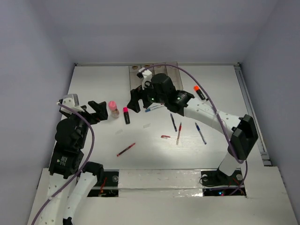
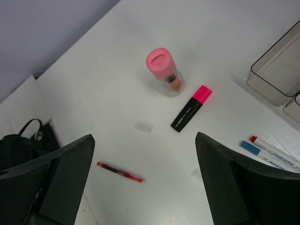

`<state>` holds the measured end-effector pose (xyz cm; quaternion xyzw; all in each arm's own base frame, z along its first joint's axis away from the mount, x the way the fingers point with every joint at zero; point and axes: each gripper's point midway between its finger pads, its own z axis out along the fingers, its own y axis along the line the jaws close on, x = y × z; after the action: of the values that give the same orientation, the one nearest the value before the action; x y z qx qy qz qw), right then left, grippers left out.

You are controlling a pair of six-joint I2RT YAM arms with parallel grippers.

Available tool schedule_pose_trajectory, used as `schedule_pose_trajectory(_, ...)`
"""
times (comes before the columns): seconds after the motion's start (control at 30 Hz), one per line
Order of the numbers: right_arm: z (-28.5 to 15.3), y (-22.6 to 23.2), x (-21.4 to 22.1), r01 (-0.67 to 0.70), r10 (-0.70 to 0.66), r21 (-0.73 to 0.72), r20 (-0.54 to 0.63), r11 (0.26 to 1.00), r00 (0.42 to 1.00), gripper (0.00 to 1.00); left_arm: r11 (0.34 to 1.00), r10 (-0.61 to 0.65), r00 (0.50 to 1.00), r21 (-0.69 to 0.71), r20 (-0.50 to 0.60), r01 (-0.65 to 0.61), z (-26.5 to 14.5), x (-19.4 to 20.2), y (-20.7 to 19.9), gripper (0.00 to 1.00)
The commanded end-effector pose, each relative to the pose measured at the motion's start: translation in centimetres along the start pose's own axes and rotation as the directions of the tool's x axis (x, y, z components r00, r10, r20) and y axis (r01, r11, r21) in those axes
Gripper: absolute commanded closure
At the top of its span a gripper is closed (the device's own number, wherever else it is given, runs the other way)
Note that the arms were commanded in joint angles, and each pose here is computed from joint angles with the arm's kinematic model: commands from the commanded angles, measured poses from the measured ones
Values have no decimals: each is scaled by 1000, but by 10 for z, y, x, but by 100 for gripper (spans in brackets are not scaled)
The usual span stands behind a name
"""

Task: Sort the stationery into containers
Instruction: Pick up the stationery from the center of the board.

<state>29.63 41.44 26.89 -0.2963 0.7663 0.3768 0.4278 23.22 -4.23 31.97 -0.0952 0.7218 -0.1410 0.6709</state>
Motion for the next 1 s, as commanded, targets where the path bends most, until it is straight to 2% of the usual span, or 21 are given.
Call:
schedule_pose_trajectory(0.0,17,-10,-19,56,-59,69,35,996,998,6,999,11,999,-48,52,-9,1,-15,6,1)
schedule_pose_trajectory(0.2,52,-10,-23,84,-85,72,12,994,996,6,997,-4,990,-77,138,15,-9,-17,18,1)
schedule_pose_trajectory(0.23,65,-11,-9,93,-91,76,-28,993,995,5,996,-7,987,-82,162,21,-11,-20,20,1)
schedule_pose_trajectory(0.3,74,-9,-16,109,-108,81,-21,991,994,5,995,-13,982,-99,187,32,-17,-24,25,1)
schedule_pose_trajectory(0.33,86,-16,-4,114,-110,92,-52,989,993,5,991,-14,980,-125,197,39,-18,-25,30,1)
schedule_pose_trajectory(0.4,95,-14,-7,128,-123,96,-48,987,991,4,991,-19,980,-125,196,44,-17,-24,29,1)
schedule_pose_trajectory(0.73,148,-24,35,178,-161,112,-146,978,976,4,993,-16,985,-116,172,37,-11,-18,26,1)
schedule_pose_trajectory(0.97,175,-12,43,214,-205,62,-131,975,970,4,996,-10,989,-91,148,24,-6,-13,20,1)
